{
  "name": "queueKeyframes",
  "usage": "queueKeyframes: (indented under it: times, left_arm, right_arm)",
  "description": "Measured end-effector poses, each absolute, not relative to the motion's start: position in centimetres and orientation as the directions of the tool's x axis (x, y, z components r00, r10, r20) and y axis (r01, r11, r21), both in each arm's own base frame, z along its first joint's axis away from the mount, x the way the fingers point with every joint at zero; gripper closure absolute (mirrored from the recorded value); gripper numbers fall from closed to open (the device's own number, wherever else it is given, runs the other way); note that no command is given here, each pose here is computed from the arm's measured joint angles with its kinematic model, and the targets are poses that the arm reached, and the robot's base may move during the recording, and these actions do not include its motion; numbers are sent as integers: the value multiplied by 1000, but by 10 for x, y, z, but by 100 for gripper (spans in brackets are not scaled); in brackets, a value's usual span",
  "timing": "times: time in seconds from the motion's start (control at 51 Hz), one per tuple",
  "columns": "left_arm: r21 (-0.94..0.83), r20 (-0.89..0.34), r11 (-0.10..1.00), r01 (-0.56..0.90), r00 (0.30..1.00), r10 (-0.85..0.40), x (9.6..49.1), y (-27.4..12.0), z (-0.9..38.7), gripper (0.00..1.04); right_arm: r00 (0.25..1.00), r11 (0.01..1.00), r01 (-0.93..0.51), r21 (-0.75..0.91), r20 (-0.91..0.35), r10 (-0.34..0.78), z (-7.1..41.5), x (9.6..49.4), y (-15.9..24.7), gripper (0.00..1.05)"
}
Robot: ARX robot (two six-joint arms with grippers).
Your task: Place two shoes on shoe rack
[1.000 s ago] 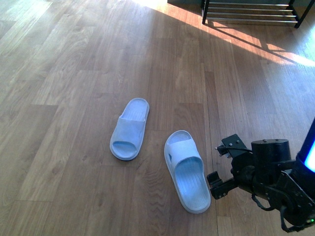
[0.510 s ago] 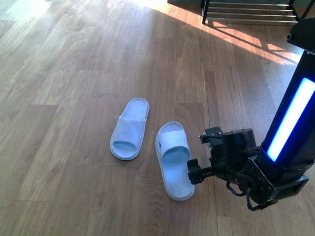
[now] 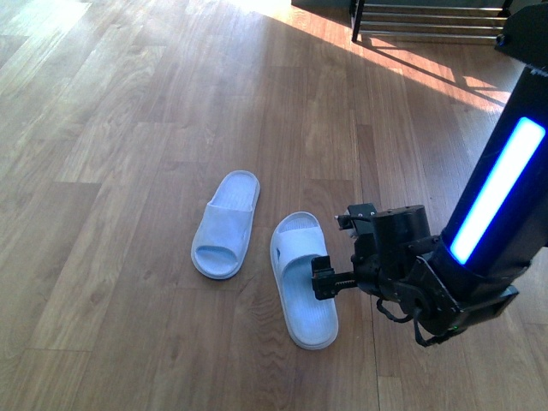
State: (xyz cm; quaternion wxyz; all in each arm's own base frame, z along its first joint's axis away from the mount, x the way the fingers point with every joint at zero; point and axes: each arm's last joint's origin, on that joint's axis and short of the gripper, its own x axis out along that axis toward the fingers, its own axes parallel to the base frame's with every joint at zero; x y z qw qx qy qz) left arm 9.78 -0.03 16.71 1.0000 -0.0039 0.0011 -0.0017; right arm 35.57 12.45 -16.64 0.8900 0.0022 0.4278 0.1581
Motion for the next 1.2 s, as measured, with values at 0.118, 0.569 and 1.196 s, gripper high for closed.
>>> queueKeyframes:
  times: [0.118, 0.569, 1.196]
  left_arm:
    - [-8, -2, 1000, 3, 1000, -3, 98, 0, 167, 9]
    - [-8, -2, 1000, 3, 1000, -3, 98, 0, 167, 9]
    - [-8, -2, 1000, 3, 1000, -3, 98, 0, 167, 9]
  right_arm:
    - [565, 955, -265, 132, -781, 265, -182, 369, 136, 9]
    - [619, 969, -228, 94, -754, 219, -189, 404, 150, 81]
    - [847, 996, -50, 68, -526, 79, -34, 352, 24, 103]
